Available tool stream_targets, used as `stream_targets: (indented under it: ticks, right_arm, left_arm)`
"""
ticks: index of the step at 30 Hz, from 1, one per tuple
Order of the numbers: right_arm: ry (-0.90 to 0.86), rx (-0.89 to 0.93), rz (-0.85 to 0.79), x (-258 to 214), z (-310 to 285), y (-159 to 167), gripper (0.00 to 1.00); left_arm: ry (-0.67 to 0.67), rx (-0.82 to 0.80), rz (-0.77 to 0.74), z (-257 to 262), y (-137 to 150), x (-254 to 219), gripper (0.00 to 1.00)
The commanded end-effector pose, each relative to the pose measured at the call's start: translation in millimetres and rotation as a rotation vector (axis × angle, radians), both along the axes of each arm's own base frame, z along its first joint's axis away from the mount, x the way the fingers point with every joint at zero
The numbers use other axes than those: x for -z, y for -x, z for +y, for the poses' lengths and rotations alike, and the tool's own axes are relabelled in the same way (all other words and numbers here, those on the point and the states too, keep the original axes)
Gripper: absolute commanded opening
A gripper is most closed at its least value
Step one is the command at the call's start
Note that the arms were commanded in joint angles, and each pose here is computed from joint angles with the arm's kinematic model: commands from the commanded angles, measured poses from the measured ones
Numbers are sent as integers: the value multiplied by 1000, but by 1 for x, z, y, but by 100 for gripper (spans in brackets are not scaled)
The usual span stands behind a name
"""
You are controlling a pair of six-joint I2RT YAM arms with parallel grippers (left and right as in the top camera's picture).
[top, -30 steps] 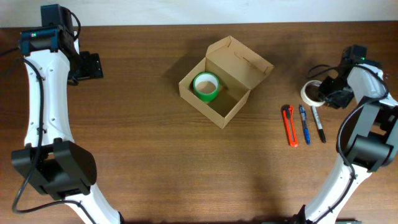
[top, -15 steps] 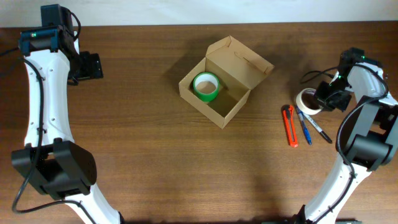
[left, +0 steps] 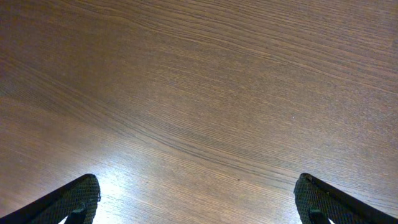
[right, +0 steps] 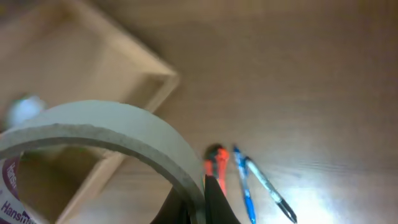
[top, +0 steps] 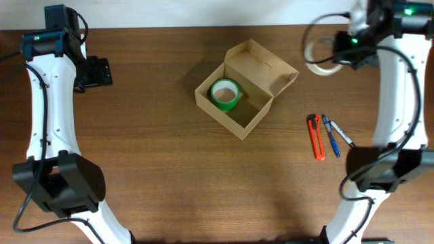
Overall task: Pack container
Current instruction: 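Place the white tape into the box beside the green tape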
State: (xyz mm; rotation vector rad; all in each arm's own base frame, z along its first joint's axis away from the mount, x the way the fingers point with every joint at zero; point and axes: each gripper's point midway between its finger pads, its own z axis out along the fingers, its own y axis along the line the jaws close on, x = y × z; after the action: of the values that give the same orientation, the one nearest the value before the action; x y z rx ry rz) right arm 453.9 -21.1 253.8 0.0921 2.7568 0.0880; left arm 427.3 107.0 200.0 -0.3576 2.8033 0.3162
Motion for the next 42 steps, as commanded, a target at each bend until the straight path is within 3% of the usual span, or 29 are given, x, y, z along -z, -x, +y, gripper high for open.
stream_targets:
  ticks: [1, 6, 14, 26, 42]
  right_arm:
    - [14, -232, -138, -49, 78, 4, 4]
    - [88, -413, -169, -50, 157, 15, 4]
    - [185, -525, -128, 2, 223, 0, 4]
    - [184, -504, 38, 108, 233, -33, 4]
    - [137, -478, 168, 170, 220, -38, 4]
  left_arm:
    - [8, -1, 12, 2, 0, 6, 100]
    - [8, -2, 12, 2, 0, 6, 100]
    - [8, -1, 12, 2, 0, 6, 100]
    - [8, -1, 11, 2, 0, 6, 100]
    - [8, -1, 12, 2, 0, 6, 100]
